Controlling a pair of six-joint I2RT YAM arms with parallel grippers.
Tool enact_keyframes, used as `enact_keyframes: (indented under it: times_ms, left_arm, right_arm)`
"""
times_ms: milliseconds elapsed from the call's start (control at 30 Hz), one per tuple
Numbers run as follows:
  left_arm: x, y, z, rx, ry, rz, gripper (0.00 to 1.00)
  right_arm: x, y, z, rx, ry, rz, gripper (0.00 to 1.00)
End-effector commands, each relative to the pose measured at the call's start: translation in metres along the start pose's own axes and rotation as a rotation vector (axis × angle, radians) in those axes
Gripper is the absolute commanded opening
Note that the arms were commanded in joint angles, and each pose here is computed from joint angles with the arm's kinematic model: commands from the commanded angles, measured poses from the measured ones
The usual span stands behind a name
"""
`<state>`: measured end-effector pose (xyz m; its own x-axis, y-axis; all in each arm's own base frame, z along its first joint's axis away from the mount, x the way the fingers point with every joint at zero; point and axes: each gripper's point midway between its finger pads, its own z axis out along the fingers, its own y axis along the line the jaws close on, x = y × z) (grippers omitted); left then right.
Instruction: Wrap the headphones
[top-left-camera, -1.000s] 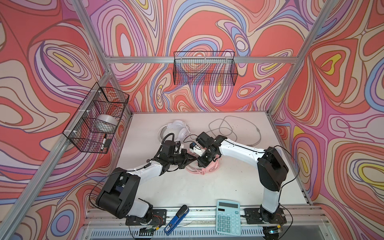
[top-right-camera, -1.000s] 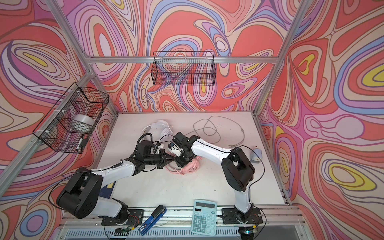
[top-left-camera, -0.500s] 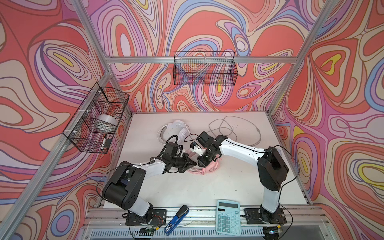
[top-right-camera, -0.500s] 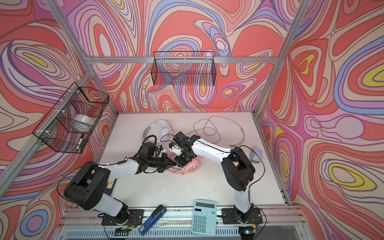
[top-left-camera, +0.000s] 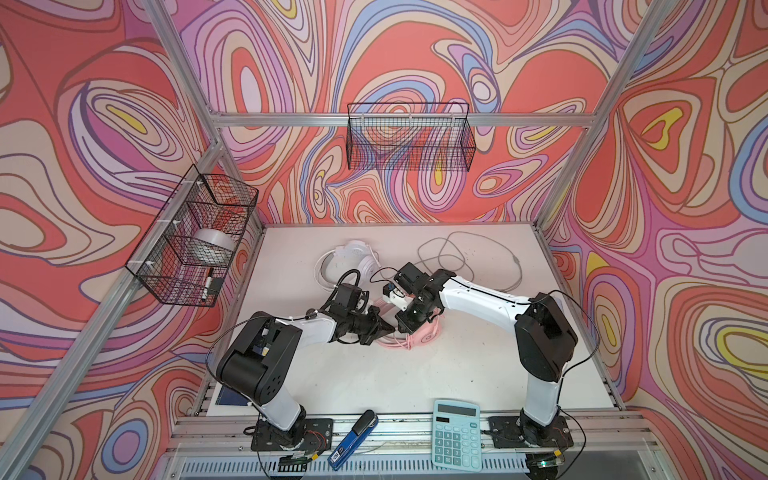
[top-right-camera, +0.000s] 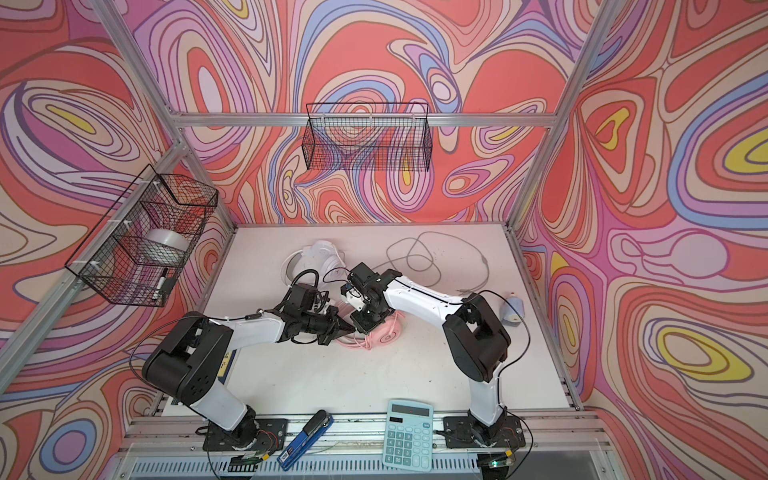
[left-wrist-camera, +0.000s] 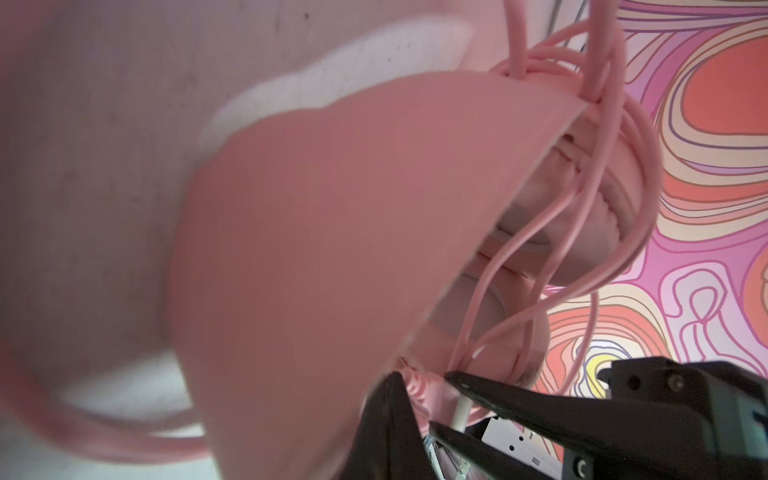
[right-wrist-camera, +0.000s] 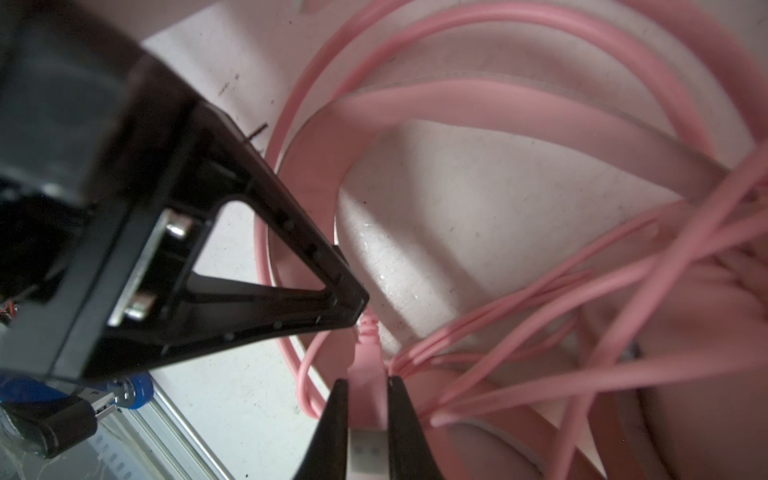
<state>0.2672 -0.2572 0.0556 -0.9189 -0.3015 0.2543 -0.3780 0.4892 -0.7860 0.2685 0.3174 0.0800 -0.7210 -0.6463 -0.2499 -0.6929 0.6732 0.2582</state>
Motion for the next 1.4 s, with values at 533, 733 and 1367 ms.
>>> enact_keyframes:
  times_ms: [533, 733, 1367]
  left_arm:
    - [0.002, 0.015, 0.001, -0.084, 0.001, -0.032, 0.0]
    - [0.004, 0.014, -0.001, -0.087, 0.002, -0.03, 0.0]
    - [0.008, 0.011, -0.013, -0.195, 0.031, 0.015, 0.0]
  right_arm:
    - [-0.005, -0.011, -0.007, 0.062, -0.035, 0.049, 0.35]
    - [-0.012, -0.016, -0.015, 0.098, -0.076, 0.062, 0.41]
    - [-0.021, -0.028, -0.035, 0.147, -0.157, 0.112, 0.45]
